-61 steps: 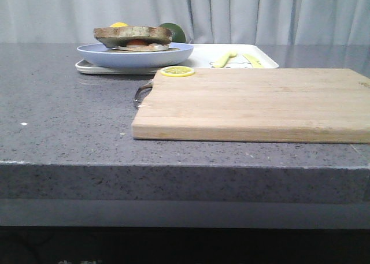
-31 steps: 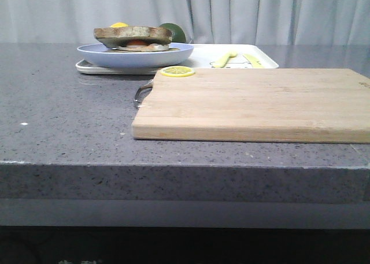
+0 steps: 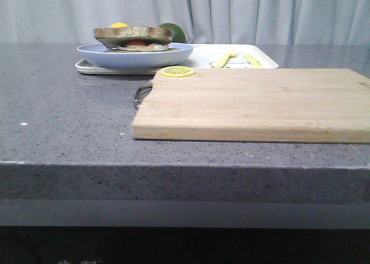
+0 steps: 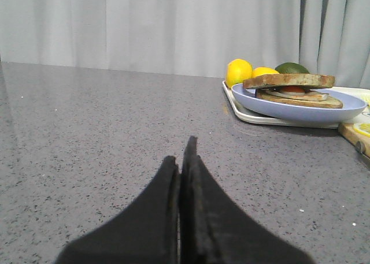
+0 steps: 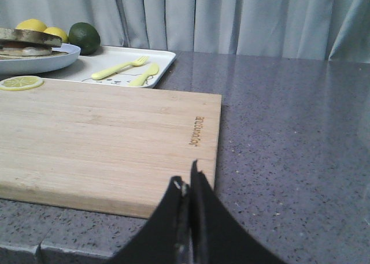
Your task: Place bread and move sandwich to tray
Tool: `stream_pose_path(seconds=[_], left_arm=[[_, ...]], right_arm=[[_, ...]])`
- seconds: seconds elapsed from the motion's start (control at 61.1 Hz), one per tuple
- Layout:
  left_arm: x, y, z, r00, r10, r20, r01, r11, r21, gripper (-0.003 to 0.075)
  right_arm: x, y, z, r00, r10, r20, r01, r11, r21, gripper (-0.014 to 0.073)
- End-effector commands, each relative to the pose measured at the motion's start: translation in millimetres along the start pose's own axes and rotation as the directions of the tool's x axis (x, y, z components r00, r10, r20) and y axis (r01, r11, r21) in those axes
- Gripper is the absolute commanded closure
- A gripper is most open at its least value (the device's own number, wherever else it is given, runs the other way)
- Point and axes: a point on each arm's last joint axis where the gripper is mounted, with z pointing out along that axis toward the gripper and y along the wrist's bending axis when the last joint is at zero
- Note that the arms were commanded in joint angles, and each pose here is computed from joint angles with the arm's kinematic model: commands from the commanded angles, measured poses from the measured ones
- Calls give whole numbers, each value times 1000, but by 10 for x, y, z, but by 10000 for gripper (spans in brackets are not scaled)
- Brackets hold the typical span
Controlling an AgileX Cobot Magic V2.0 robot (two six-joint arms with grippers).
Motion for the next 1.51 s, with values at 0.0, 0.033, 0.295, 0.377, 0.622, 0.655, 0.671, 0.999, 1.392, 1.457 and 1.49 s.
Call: stream_pose_path(seconds=[0.0,0.033,0.295,0.377,0.622,0.655,0.671,0.999,1.392,1.457,1.49], left_arm=[[-84,-8,-22,995,-13,103,12,1000,13,741],[-84,-8,-22,995,-13,103,12,1000,13,741],[-84,-8,-22,995,-13,103,12,1000,13,741],[-84,-8,-22,995,-13,103,12,1000,13,741],[-84,-8,-22,995,-13,103,12,1000,13,741],[-84,-8,-22,995,-13,103,12,1000,13,741],[-84,-8,-22,995,-13,103,12,1000,13,741],[-84,-8,-22,995,-13,103,12,1000,13,741],[-84,-8,-22,995,-13,103,12,1000,13,741],[-84,-8,-22,995,-13,103,12,1000,13,741],[-84,-8,-22,995,-13,103,12,1000,13,741]], right_arm=[[-96,-16,-21,994,-14,105,11,1000,21,666],[-102,-17,-22,994,-12,111,9,1000,22,666],[-128,-17,-25,983,116,141,-118,993,4,666],[-128,-16,-25,984,108,141,-110,994,5,666],[-123,-17,-24,985,109,136,-111,994,7,666],[-119,-19,-24,985,109,132,-111,994,11,666],[-117,-20,-23,986,109,130,-111,994,13,666],[-99,-43,-22,988,105,114,-112,992,57,666],[-99,-43,-22,988,105,114,-112,992,57,666],[-99,-43,-22,988,105,114,-112,992,57,666],[-98,-43,-22,988,105,113,-112,992,57,666]])
